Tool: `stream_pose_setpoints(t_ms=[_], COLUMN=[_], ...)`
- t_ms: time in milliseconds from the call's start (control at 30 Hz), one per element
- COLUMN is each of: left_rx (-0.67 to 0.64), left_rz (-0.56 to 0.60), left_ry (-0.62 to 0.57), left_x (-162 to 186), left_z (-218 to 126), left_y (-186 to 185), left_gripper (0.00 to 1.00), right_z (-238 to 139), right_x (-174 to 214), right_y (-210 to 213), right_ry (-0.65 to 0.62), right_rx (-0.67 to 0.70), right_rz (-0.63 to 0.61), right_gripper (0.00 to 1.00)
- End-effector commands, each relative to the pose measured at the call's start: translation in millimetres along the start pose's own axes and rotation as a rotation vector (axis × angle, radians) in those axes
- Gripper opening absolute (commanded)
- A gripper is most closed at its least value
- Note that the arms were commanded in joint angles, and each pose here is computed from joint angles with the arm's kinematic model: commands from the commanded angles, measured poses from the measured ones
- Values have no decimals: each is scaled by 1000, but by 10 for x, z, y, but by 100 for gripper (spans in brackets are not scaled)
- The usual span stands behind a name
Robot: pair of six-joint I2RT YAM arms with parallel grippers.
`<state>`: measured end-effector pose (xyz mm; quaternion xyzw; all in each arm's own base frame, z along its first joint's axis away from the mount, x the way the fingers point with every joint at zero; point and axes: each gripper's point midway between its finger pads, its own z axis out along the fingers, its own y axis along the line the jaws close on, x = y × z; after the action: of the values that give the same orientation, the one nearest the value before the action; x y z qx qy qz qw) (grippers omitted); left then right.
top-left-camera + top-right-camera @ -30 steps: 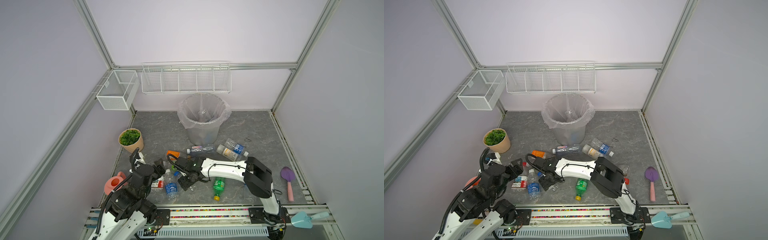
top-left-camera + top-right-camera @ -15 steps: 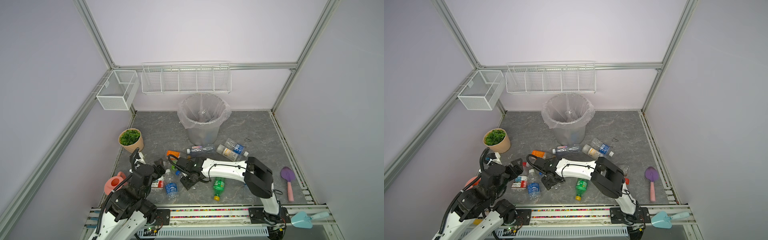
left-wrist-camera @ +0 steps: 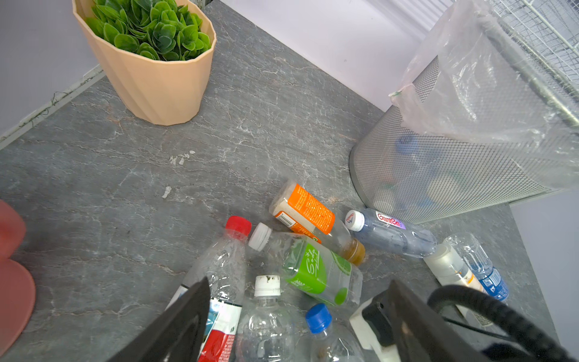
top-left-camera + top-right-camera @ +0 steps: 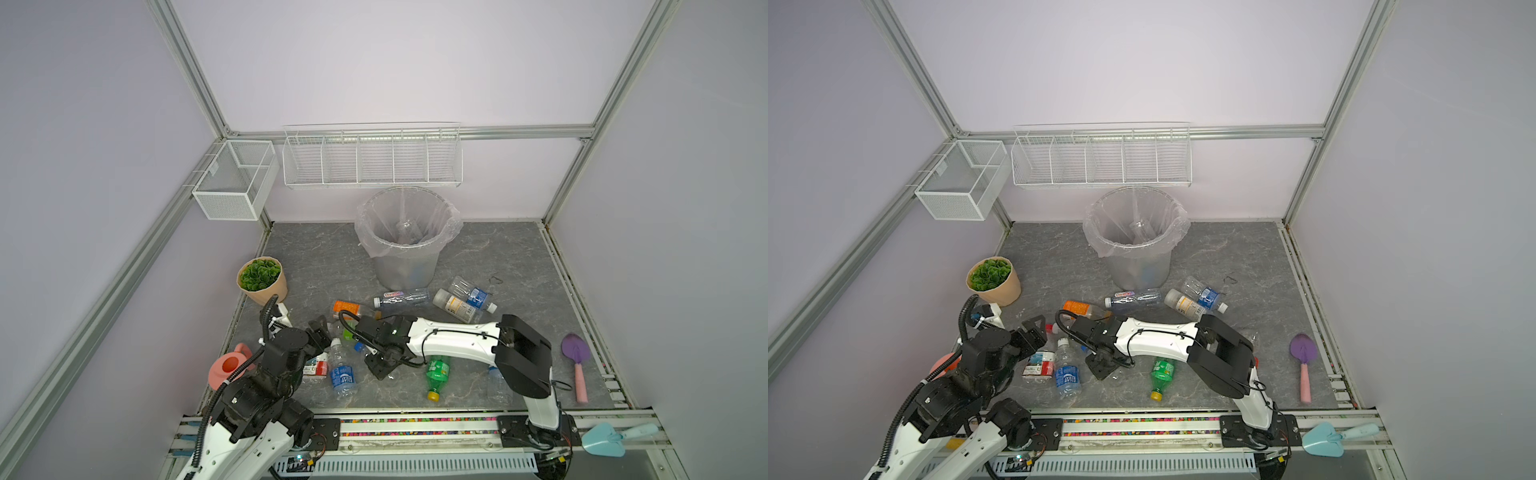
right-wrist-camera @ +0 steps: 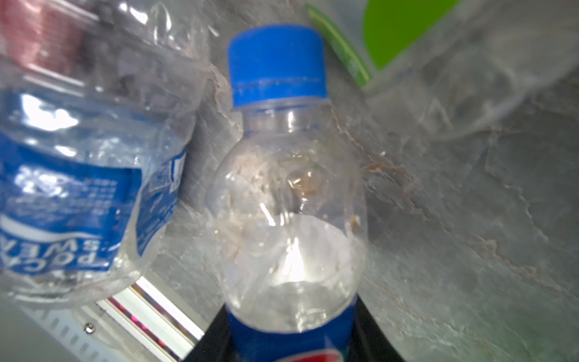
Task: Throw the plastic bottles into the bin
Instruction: 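Lift the Pepsi bottle with the right gripper toward the bin, then carry the Pepsi bottle over the bin with the right gripper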
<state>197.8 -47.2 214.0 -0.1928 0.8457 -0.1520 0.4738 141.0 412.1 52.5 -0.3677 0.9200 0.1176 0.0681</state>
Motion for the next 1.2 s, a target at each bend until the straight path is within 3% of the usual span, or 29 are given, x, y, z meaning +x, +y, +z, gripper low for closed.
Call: stream_pose_setpoints(t_ms=[0,167,400,567,767,967,1167], left_rx=[-6,12,51,68,115,145,167], left_rz=[0,-11,2,-1,-9,-10,-16], left_ry=[-23,-22,-7,-5,2,-6,-4], left_x=[-66,-67,-47,-36,-16,-41,-34], left_z=[-35,-23,4,12,31,26,51], left_y=[7,-33,-125,-152,-242,-306,-359], left_gripper=[88,88,87,87,87,87,87], right_z=[-419,-945,-1915,-2807,-3669,-4274,-4768], right_x=[3,-75,-305,-480,-538,-494,-449], right_y=[9,-125,-365,-684,-899,-1004,-1060], right_ry=[-69,-188,-450,-709,-975,-1115,-1254], right_rx=[-6,57,126,239,275,345,395], right_rz=[-31,-67,-104,-76,-39,-58,-51], right_gripper=[28,27,26,23,23,23,16])
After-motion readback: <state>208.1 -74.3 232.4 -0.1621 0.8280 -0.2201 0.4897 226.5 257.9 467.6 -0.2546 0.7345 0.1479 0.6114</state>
